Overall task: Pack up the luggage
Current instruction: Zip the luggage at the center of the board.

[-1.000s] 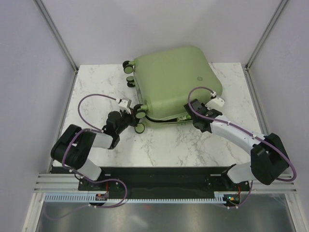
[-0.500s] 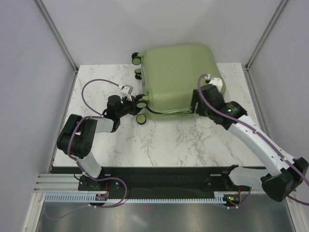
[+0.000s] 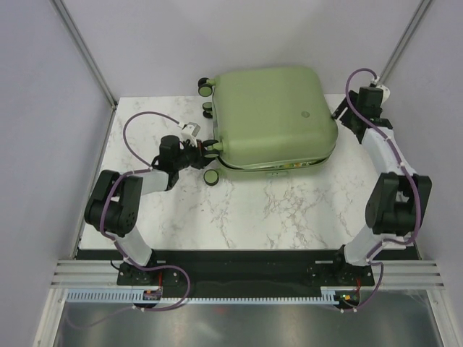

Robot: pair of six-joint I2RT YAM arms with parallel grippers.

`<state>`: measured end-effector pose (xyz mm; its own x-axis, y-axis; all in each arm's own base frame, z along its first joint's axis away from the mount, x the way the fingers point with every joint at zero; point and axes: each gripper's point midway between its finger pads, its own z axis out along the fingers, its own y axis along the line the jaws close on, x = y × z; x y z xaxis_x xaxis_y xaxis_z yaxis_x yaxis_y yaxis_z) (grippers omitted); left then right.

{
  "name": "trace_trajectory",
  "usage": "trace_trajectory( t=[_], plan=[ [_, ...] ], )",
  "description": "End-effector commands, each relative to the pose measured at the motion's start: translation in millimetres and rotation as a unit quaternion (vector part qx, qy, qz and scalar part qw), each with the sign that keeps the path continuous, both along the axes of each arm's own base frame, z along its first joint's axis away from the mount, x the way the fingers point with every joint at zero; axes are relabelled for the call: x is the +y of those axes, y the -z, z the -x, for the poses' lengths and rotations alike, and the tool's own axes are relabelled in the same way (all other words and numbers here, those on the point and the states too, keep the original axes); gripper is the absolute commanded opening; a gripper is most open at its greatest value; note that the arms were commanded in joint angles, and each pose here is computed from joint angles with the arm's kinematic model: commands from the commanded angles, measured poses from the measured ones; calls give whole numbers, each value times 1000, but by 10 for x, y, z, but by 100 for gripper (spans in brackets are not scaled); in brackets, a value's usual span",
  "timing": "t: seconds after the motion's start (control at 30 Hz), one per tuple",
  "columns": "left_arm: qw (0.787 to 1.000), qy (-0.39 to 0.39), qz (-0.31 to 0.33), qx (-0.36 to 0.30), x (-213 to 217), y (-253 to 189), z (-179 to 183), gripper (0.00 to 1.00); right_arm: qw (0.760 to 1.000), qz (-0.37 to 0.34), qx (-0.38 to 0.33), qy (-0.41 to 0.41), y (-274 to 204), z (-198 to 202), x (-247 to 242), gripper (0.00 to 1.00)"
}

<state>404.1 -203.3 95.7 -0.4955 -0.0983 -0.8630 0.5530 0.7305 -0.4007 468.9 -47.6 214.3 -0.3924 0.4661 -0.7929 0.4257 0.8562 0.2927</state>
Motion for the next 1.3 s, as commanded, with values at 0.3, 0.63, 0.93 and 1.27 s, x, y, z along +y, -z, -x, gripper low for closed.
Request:
trace_trajectory(
  t=[0.3, 0.63, 0.93, 1.27],
  plan=[
    [994, -9, -15, -104, 18, -512, -416, 2, 989, -101, -78, -76, 354, -787, -173, 79],
    [994, -14, -32, -108, 58, -560, -436, 2, 975, -146, -10, -168, 874, -881, -70, 78],
    [993, -22, -37, -107, 86, -555, -446, 2, 964, -151, 44, -212, 1293, -781, 28, 76],
    [993, -26, -42, -107, 103, -542, -460, 2, 940, -133, 115, -291, 1734, -757, 482, 73]
  ],
)
